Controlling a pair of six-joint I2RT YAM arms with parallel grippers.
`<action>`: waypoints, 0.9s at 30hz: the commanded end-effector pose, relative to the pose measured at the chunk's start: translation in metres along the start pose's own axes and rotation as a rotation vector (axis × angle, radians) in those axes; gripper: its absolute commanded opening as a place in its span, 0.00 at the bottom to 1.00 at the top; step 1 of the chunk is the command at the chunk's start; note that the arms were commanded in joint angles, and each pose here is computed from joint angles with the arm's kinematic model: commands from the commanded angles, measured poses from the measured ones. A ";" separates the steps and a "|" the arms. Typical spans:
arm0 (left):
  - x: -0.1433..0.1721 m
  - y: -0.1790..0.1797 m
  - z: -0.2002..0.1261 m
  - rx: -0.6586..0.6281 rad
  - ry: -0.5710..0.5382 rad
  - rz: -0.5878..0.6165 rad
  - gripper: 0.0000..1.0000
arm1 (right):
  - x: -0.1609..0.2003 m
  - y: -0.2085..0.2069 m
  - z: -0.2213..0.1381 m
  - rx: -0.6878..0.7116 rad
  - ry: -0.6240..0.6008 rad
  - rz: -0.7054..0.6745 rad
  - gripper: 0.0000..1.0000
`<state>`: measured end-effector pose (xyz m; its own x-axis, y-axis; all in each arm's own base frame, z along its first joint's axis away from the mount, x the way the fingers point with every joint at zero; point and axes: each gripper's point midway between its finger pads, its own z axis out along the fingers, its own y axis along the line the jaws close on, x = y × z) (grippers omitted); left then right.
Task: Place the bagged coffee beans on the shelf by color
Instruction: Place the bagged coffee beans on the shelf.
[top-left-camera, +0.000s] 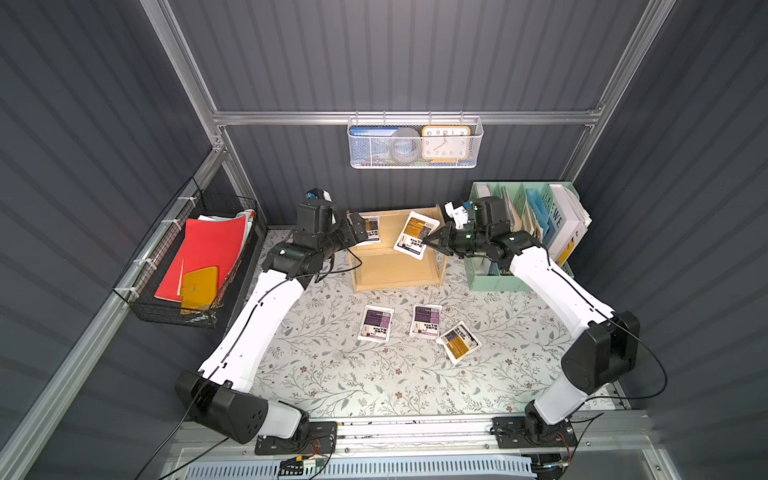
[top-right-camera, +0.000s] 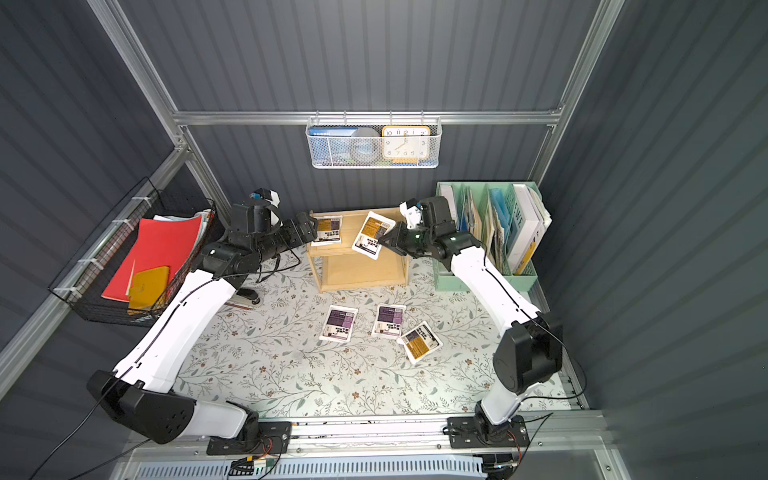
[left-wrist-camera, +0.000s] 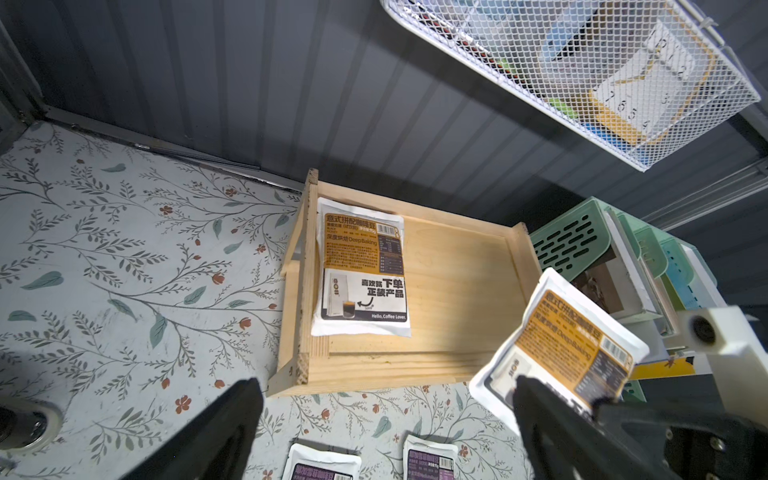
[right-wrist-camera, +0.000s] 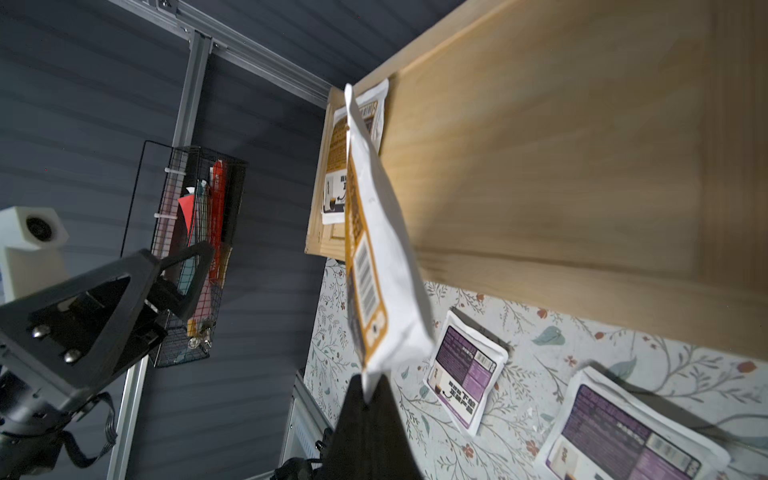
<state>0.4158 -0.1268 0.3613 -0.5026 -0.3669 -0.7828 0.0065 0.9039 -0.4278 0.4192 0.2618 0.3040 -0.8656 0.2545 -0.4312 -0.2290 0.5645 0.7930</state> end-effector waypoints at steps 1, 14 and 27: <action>-0.006 -0.006 0.001 0.034 -0.007 0.018 1.00 | -0.012 0.002 0.007 -0.004 -0.002 -0.019 0.00; 0.009 -0.002 0.014 0.040 0.029 0.000 1.00 | -0.026 -0.018 0.052 0.005 0.079 0.020 0.00; 0.018 0.001 0.022 0.037 0.054 -0.005 1.00 | -0.040 -0.049 0.070 0.125 0.055 0.020 0.32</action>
<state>0.4245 -0.1372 0.3401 -0.5455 -0.3552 -0.7591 0.0321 0.8962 -0.4425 0.4896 0.2824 0.2505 -0.9058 0.2217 -0.3611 -0.1499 0.6294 0.7625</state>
